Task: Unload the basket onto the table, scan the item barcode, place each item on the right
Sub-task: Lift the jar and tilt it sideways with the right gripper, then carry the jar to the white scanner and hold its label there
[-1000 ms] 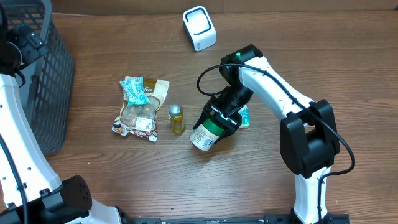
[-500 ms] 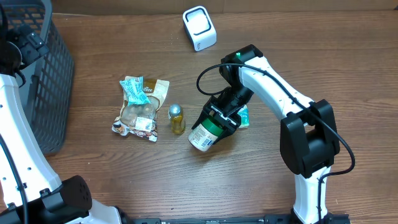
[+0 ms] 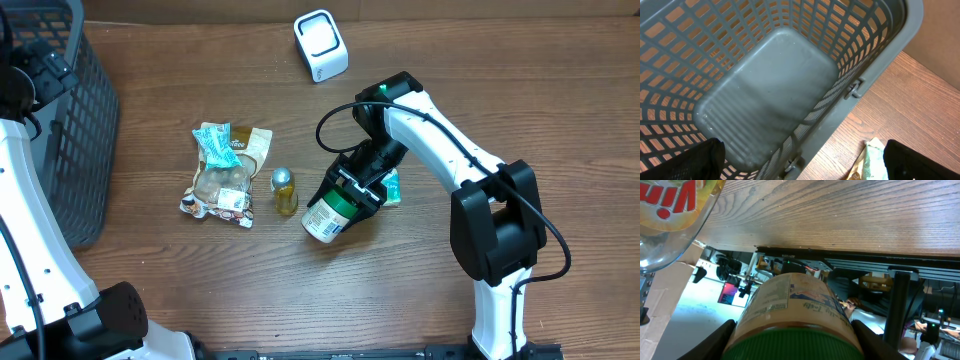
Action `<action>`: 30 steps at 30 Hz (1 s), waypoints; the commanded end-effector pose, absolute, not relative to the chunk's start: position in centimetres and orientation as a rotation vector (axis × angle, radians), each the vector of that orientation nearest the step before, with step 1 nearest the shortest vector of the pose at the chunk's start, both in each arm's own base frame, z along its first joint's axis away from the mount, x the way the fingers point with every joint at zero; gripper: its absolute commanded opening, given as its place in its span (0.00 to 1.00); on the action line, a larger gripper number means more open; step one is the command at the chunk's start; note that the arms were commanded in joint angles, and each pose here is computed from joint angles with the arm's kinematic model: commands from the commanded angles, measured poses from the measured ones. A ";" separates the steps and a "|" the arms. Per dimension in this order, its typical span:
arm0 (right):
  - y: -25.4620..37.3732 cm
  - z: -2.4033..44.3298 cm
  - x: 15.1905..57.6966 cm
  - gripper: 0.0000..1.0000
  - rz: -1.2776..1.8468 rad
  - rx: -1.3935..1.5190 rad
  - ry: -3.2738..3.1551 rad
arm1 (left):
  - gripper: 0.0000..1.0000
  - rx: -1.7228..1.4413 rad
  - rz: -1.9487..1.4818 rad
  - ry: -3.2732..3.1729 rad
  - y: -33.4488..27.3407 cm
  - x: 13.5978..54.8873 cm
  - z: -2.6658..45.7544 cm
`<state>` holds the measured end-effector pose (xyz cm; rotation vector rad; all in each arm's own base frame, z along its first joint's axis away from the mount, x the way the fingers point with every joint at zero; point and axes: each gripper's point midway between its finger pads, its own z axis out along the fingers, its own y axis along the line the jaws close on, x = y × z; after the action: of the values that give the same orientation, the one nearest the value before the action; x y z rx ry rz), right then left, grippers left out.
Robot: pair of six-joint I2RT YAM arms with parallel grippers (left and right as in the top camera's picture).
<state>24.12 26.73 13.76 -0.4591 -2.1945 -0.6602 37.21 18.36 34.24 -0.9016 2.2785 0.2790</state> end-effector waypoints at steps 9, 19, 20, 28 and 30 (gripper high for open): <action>27.3 14.8 24.7 0.45 -0.720 -0.458 -2.183 | 0.99 -0.884 0.291 2.279 18.6 37.3 34.4; 27.4 13.4 26.4 0.45 -0.753 -0.402 -2.296 | 1.00 -0.884 0.291 2.279 18.6 37.3 34.4; 27.3 13.0 26.7 0.45 -0.746 -0.392 -2.326 | 1.00 -0.884 0.291 2.279 18.6 37.3 34.4; 24.9 8.9 30.9 0.47 -0.576 -0.310 -2.682 | 1.00 -0.884 0.291 2.279 18.6 37.3 34.4; 24.7 8.4 32.1 0.41 -0.561 -0.299 -2.747 | 1.00 -0.884 0.291 2.279 18.6 37.3 34.4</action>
<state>30.08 25.83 8.91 -0.3107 -2.6160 -0.6389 37.21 18.36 34.24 -0.9016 2.2785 0.2790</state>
